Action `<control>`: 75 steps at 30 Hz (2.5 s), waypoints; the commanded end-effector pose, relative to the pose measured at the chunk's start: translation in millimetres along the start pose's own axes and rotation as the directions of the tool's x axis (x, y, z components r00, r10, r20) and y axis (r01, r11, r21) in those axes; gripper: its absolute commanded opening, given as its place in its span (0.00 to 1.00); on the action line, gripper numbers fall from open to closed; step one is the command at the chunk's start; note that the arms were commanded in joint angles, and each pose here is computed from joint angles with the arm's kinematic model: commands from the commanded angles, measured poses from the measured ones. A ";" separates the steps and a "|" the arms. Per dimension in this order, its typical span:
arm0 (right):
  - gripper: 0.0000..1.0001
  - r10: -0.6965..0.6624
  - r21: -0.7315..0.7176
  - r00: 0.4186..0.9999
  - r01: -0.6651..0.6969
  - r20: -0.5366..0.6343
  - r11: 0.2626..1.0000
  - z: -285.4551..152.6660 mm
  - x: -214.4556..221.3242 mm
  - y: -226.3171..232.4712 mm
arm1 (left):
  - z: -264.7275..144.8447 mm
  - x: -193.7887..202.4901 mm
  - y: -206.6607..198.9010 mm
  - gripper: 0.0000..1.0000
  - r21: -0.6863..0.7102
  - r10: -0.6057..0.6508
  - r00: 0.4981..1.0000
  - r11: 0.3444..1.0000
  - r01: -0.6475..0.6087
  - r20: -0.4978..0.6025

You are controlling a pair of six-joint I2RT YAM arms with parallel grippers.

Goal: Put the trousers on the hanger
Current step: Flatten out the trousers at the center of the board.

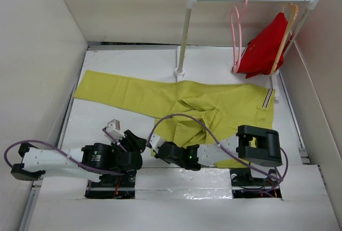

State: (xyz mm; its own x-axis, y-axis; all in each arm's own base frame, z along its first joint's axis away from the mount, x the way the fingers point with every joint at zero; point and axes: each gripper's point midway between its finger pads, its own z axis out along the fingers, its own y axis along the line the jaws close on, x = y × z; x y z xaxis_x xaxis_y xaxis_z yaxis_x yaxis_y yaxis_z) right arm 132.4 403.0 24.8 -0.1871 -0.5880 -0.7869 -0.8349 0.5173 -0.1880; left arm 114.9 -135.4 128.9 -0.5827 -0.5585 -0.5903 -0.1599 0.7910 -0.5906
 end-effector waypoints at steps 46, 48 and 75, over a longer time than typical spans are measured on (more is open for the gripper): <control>0.12 0.358 0.028 0.804 -0.421 0.474 0.907 -162.6 -51.1 -192.5 | 57.3 70.0 36.5 0.41 -0.466 0.003 0.999 0.885 -0.019 -0.036; 0.13 0.359 0.044 0.804 -0.429 0.474 0.902 -164.5 -45.7 -198.2 | 53.5 72.3 47.2 0.41 -0.488 -0.003 0.999 0.873 -0.018 -0.042; 0.15 0.364 0.067 0.802 -0.445 0.474 0.893 -170.6 -37.4 -214.4 | 54.1 102.7 36.2 0.41 -0.401 -0.009 0.980 0.913 -0.073 -0.198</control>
State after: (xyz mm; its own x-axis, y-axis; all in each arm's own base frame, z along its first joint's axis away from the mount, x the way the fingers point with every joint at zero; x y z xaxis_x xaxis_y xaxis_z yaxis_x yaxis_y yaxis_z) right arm 226.4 213.8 183.0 -0.2399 -0.0068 -0.9708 -0.6440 0.7494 0.1539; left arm 93.2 -178.6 20.4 -0.7204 -0.5222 -0.4565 -0.4374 0.8528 -0.2852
